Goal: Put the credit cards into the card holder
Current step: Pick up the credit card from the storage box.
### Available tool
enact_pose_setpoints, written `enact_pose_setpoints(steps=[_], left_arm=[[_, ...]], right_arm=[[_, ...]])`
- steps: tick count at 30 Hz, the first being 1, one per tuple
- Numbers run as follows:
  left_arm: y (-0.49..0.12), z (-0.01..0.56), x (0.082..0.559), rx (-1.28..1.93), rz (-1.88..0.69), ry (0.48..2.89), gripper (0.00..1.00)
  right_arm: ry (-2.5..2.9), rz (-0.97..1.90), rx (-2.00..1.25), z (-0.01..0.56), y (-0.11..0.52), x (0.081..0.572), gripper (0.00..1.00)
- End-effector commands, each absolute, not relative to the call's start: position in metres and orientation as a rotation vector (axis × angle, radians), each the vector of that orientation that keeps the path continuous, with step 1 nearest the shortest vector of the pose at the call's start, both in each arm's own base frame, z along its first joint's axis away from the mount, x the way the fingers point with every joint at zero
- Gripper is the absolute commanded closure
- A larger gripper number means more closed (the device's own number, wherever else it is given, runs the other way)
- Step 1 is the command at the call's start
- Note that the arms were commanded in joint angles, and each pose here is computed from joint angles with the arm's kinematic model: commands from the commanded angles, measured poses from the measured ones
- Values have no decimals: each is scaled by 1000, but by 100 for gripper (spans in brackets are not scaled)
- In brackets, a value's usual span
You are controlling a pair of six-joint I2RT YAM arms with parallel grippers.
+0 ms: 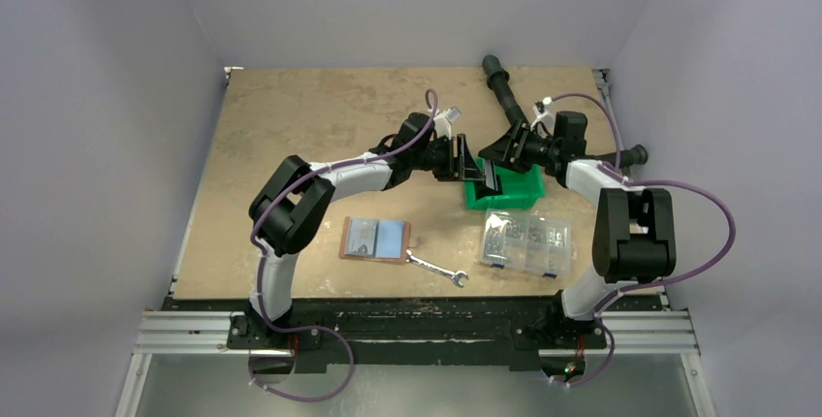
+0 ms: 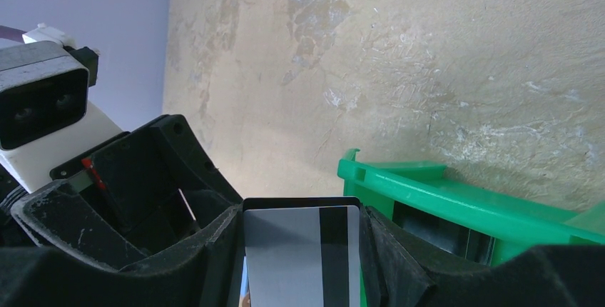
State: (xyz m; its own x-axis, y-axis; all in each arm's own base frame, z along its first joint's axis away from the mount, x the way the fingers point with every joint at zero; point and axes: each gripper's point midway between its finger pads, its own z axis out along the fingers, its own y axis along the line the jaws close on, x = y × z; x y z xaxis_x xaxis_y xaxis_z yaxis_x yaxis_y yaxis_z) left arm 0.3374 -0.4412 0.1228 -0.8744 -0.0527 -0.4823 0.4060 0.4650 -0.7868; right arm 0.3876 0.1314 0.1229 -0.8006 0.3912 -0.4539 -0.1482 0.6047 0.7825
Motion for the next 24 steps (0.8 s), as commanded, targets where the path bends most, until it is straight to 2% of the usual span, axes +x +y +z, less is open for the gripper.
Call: enact_pose_setpoints(steps=[1, 15, 24], left_arm=[[-440, 133, 338, 310, -1381, 2234, 51], [-447, 118, 357, 303, -1224, 2302, 61], [-446, 108, 363, 326, -1048, 2353, 75]], right_arm=[[2178, 1228, 144, 135, 137, 387, 100], [2181, 1210, 173, 133, 135, 390, 100], [2191, 1175, 205, 131, 132, 391, 100]])
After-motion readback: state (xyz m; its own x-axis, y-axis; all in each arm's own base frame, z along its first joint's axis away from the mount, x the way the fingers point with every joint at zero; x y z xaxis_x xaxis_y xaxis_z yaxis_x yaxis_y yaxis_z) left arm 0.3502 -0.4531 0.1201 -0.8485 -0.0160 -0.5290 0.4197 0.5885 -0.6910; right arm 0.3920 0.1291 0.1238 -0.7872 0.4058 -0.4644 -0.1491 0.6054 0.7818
